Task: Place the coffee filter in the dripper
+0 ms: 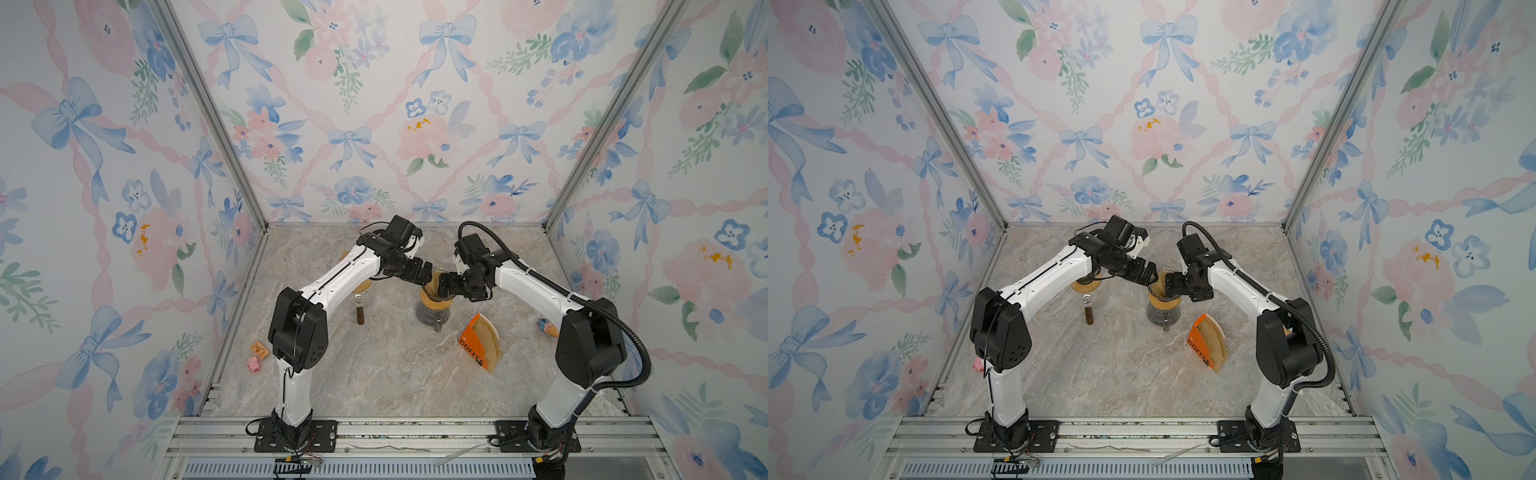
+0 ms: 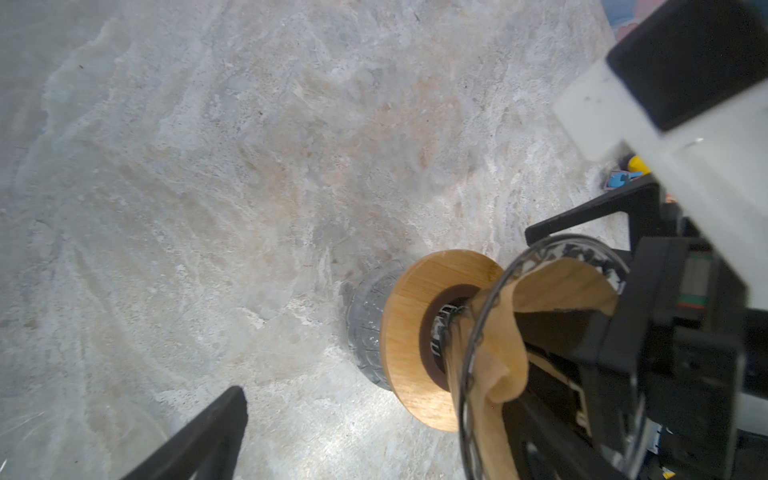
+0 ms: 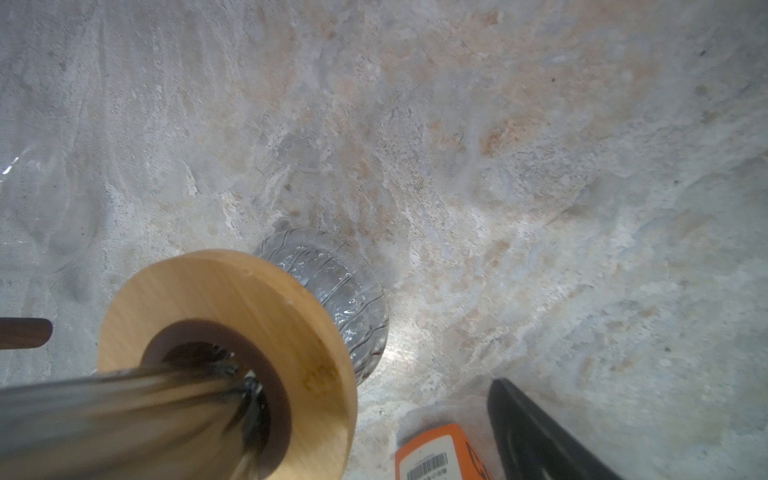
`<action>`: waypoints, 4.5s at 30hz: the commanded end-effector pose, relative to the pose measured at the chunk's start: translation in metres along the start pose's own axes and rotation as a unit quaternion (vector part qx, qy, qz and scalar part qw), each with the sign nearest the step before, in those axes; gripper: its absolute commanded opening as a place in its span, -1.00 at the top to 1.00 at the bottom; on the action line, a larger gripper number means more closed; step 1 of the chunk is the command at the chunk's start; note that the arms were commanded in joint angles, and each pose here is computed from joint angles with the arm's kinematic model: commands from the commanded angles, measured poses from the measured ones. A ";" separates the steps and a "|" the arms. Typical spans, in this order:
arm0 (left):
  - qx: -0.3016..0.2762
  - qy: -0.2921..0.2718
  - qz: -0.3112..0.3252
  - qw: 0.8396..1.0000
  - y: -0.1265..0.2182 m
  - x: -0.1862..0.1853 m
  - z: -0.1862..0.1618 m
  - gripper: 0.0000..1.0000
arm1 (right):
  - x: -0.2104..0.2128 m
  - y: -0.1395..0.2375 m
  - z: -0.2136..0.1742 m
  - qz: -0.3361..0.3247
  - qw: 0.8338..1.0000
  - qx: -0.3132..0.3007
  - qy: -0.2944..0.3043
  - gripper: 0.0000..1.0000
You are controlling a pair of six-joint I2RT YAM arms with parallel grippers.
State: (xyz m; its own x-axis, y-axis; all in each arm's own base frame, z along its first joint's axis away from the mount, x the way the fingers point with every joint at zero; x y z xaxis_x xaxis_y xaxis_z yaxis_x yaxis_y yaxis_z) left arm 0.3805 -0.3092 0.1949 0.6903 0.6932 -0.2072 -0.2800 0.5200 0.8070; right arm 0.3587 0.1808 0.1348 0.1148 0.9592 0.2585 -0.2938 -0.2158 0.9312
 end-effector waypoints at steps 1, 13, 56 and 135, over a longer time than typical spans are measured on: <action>-0.003 -0.020 -0.042 0.999 -0.001 -0.012 0.004 -0.96 | -0.003 0.007 0.000 -0.007 1.000 -0.004 0.004 -0.92; 0.011 -0.008 -0.023 1.000 -0.023 -0.001 0.005 -0.95 | -0.003 0.003 -0.001 0.002 1.000 -0.002 0.002 -0.93; 0.008 0.019 -0.015 1.000 -0.022 0.024 0.006 -0.96 | -0.004 0.005 -0.001 0.004 1.000 0.000 0.001 -0.93; 0.036 0.029 0.000 0.999 -0.031 0.028 -0.001 -0.96 | 0.001 0.033 0.036 0.041 0.998 -0.033 -0.016 -0.92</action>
State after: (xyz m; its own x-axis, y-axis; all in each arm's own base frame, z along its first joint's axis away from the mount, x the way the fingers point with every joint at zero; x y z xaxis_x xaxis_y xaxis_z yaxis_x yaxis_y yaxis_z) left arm 0.4060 -0.3075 0.1597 0.6597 0.7142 -0.2341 -0.2274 0.4865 0.8436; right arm 0.3810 0.1835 0.1816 0.0876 0.9130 0.3983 -0.3764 -0.3399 0.8619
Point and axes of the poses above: each gripper's point midway between its finger pads, its own y axis back along the fingers, its own x axis along the line the jaws close on, z = x × y, the point moved 2 cm from there along y, back along the fingers, and after that the axes turned 13 degrees about -y, right-handed, at the moved point
